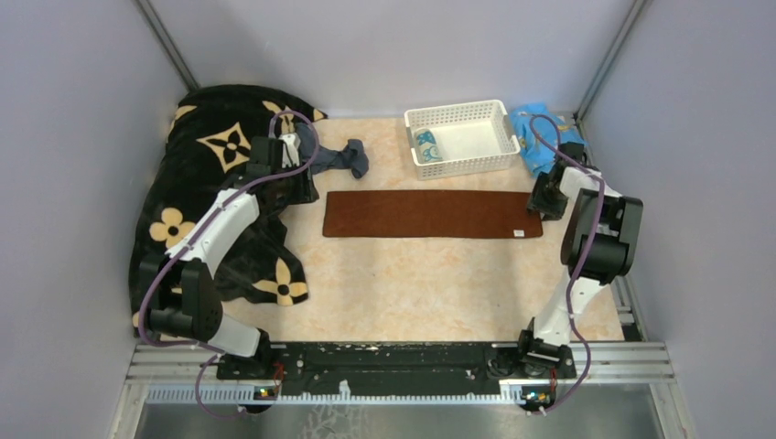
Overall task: Roll the towels
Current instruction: Fold the towel at the center of the board.
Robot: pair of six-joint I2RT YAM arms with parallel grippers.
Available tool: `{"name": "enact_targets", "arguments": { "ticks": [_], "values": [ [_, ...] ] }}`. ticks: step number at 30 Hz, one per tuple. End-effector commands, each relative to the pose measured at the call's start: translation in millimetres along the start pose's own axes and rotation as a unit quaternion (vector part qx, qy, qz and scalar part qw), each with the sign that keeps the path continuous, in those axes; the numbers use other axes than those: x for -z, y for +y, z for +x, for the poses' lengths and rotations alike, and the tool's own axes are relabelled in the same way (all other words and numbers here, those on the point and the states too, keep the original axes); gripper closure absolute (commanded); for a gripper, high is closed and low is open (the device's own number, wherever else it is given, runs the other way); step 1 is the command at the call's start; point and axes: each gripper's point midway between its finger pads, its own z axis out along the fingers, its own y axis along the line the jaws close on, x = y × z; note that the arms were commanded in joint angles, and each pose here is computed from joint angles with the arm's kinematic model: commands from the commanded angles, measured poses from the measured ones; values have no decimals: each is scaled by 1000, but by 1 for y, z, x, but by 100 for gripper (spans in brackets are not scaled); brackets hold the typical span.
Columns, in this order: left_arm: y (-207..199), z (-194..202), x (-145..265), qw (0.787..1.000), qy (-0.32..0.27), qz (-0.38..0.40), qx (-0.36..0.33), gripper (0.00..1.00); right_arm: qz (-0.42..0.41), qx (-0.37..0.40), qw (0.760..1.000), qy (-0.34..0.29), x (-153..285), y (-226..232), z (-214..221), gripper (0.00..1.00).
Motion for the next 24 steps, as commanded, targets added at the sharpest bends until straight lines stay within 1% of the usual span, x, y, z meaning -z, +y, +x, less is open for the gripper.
{"name": "enact_targets", "arguments": {
  "ticks": [1, 6, 11, 14, 17, 19, 22, 23, 24],
  "values": [
    [-2, -6, 11, 1000, -13, 5, -15, 41, 28, 26, 999, 22, -10, -4, 7, 54],
    [-2, -11, 15, 1000, -22, 3, -16, 41, 43, 38, 996, 73, -21, -2, 28, 58],
    [0, -11, 17, 1000, -24, -2, -18, 41, 77, 69, 985, 138, -28, 4, 63, 59],
    [-2, -12, 19, 999, -26, 3, -18, 41, 87, 71, 979, 171, -35, 3, 82, 62],
    [-2, -11, 18, 1000, -25, 4, -18, 41, 104, 75, 974, 185, -40, -5, 92, 71],
    [-3, -9, 18, 1000, -23, 7, -18, 41, 116, 76, 974, 177, -41, -9, 90, 80],
    [-5, -8, 16, 1000, -19, 14, -19, 41, 146, 78, 974, 151, -36, -17, 73, 96],
    [-6, -7, 16, 1000, -17, 17, -19, 41, 164, 78, 974, 137, -32, -21, 63, 100],
    [-7, -5, 15, 1000, -14, 20, -18, 41, 182, 76, 973, 117, -26, -25, 50, 100]
  ]
}}
